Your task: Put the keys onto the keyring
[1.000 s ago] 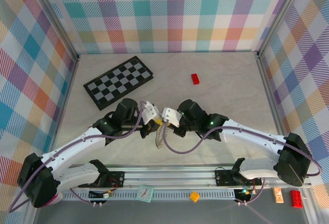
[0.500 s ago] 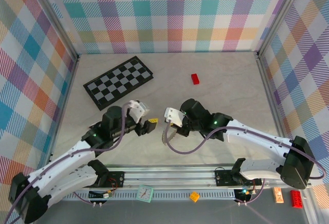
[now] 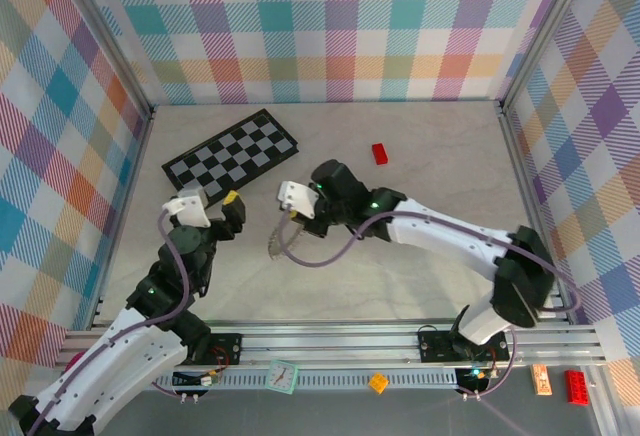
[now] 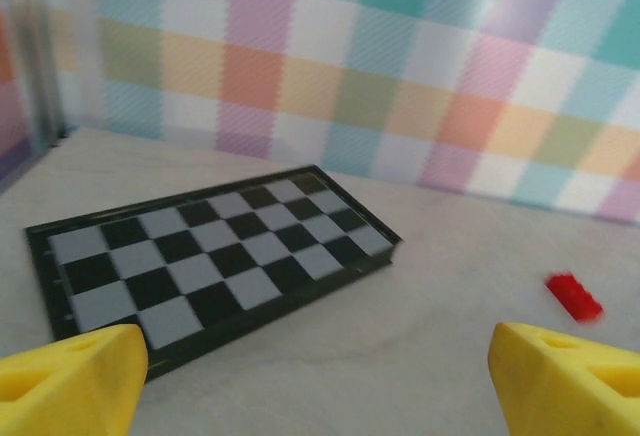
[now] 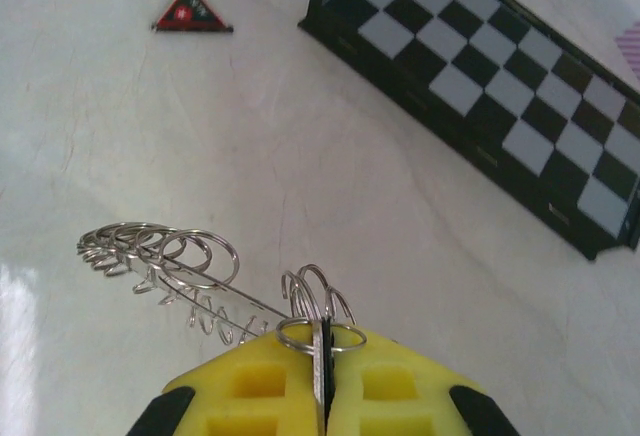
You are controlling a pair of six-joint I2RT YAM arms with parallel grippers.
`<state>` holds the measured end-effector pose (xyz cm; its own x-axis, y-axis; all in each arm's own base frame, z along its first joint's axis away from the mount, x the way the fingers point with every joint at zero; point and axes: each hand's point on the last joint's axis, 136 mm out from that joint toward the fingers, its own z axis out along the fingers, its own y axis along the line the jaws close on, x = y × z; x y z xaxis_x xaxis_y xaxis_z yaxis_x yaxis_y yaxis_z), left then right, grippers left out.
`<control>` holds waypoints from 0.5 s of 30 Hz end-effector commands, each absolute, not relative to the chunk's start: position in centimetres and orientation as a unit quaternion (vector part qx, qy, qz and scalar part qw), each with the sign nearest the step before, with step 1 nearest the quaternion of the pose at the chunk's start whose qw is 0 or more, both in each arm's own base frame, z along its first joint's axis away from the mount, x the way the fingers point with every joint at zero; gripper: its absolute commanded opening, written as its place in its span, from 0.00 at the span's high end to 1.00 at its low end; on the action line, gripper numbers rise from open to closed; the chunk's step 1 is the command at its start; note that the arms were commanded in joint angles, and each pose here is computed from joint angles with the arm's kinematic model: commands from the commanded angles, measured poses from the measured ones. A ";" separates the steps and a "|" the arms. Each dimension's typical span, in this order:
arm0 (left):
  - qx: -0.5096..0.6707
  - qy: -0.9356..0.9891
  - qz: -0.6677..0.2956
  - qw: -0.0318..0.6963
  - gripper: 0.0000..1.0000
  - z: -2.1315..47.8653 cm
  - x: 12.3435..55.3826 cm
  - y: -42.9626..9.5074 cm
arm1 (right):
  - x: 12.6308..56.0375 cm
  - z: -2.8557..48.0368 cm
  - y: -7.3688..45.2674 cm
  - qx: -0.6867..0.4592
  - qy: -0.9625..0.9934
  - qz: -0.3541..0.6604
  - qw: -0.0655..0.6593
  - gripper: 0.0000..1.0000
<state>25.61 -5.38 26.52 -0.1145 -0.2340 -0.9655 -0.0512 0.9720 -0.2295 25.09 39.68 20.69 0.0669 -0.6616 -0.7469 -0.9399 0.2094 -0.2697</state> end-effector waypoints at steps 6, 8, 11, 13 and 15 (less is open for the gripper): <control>-0.185 0.727 -0.029 0.660 0.03 25.7 25.1 -1.8 | 27.7 17.3 43.1 -0.628 0.641 0.159 0.412 1.00; -0.188 0.728 -0.028 0.658 0.00 25.2 25.2 -1.7 | 27.2 14.6 41.4 -0.635 0.658 0.141 0.380 1.00; -0.189 0.731 -0.020 0.655 0.00 24.5 25.5 -1.7 | 26.1 10.6 38.0 -0.648 0.683 0.105 0.322 1.00; -0.189 0.734 -0.015 0.652 0.00 24.1 25.7 -1.7 | 25.2 8.1 35.7 -0.658 0.696 0.078 0.276 1.00; -0.190 0.736 -0.010 0.650 0.00 23.9 25.9 -1.7 | 24.3 6.2 33.2 -0.663 0.709 0.048 0.234 1.00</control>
<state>25.67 -2.33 23.55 -0.1221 -0.2633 -0.9569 -0.2324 0.9450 -0.2304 25.33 36.87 7.92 0.0086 -0.8509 -0.5252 -0.9600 0.1400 -0.2424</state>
